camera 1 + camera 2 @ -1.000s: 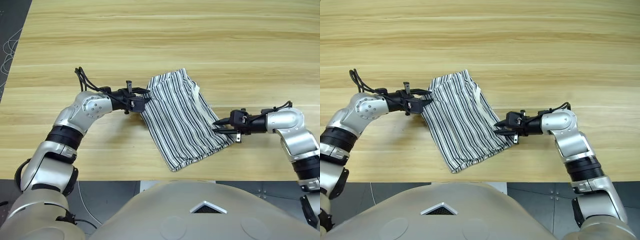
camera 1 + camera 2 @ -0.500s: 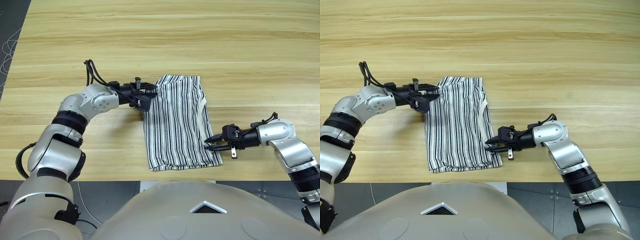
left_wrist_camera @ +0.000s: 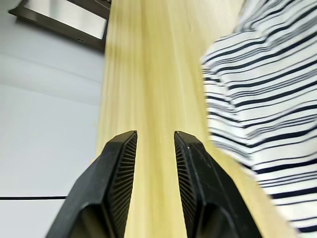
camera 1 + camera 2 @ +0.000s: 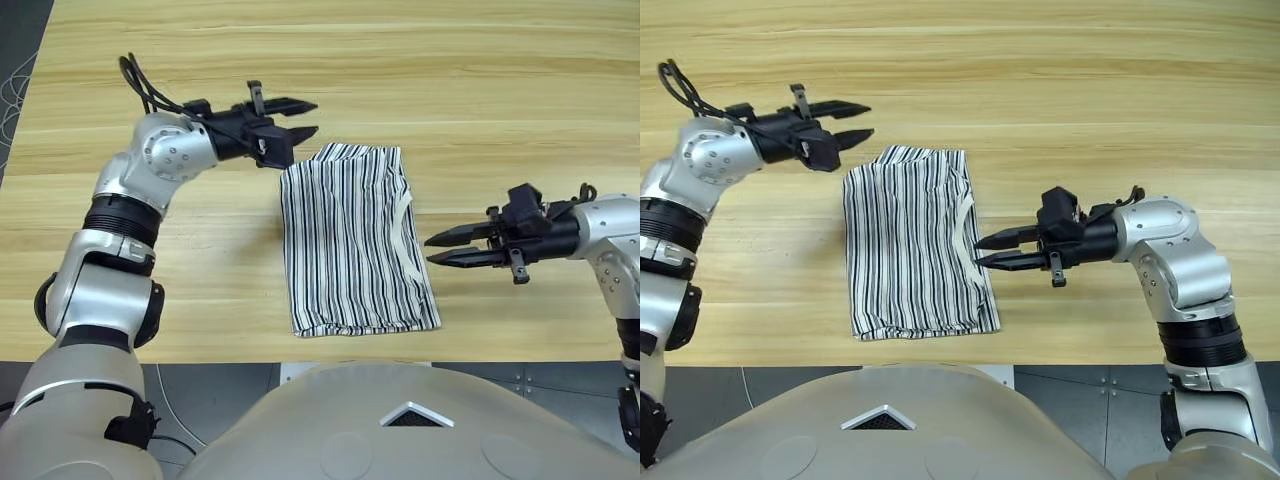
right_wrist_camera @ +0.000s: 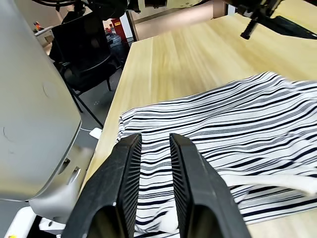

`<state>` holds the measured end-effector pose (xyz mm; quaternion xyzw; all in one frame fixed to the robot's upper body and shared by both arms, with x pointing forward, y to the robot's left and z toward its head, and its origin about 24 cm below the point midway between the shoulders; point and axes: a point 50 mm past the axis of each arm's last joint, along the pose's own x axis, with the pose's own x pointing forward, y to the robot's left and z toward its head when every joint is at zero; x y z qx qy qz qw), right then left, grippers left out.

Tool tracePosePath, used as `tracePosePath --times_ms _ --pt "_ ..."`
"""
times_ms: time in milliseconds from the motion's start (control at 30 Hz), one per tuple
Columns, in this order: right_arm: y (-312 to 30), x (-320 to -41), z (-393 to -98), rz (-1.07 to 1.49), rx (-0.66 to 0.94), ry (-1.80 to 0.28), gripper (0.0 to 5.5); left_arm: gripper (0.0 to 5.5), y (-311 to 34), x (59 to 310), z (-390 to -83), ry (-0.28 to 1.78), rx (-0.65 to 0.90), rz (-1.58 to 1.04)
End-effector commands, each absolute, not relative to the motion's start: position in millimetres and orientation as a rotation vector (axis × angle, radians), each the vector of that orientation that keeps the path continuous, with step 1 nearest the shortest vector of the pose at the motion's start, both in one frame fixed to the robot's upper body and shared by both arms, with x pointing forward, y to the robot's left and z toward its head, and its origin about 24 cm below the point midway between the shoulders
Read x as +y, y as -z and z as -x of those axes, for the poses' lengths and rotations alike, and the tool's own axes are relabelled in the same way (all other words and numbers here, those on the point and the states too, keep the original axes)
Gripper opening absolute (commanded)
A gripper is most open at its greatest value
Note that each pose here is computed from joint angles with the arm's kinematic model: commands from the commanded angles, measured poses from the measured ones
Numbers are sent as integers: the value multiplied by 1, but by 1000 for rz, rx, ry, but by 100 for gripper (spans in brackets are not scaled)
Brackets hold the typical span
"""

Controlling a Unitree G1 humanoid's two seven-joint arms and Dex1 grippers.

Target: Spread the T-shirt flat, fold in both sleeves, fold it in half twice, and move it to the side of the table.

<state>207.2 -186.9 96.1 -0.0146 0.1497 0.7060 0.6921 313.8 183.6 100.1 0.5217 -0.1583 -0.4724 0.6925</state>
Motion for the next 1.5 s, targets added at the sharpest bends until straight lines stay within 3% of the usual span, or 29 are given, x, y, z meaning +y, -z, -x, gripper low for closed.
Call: tracePosePath --times_ms 33,133,200,300,433,567,900,1233,1500 --pt "-102 -207 -232 441 143 -1354 159 202 -118 212 -293 1015 -413 -1196" --pt "-97 -229 -228 1002 -47 -1355 214 249 -108 235 -254 1089 -395 -1299" --pt "-93 -242 -217 1168 -85 -1442 246 278 -100 244 -225 1168 -364 -1352" --pt "-82 -254 -198 1248 -82 -1596 313 337 -81 246 -180 1289 -304 -1304" --pt "-71 -258 -182 1317 -135 -1736 385 402 -67 249 -143 1384 -225 -1285" --pt "-60 -262 -173 1323 -140 -1813 402 405 -56 252 -119 1481 -139 -1270" --pt "-35 -238 -167 1305 -296 -1883 402 405 -20 247 -125 1540 -73 -1282" --pt "-24 -222 -164 1291 -376 -1915 402 405 -4 225 -93 1700 -66 -1102" --pt "-15 -213 -157 1242 -382 -1925 402 405 -11 225 -119 1661 -116 -1182"
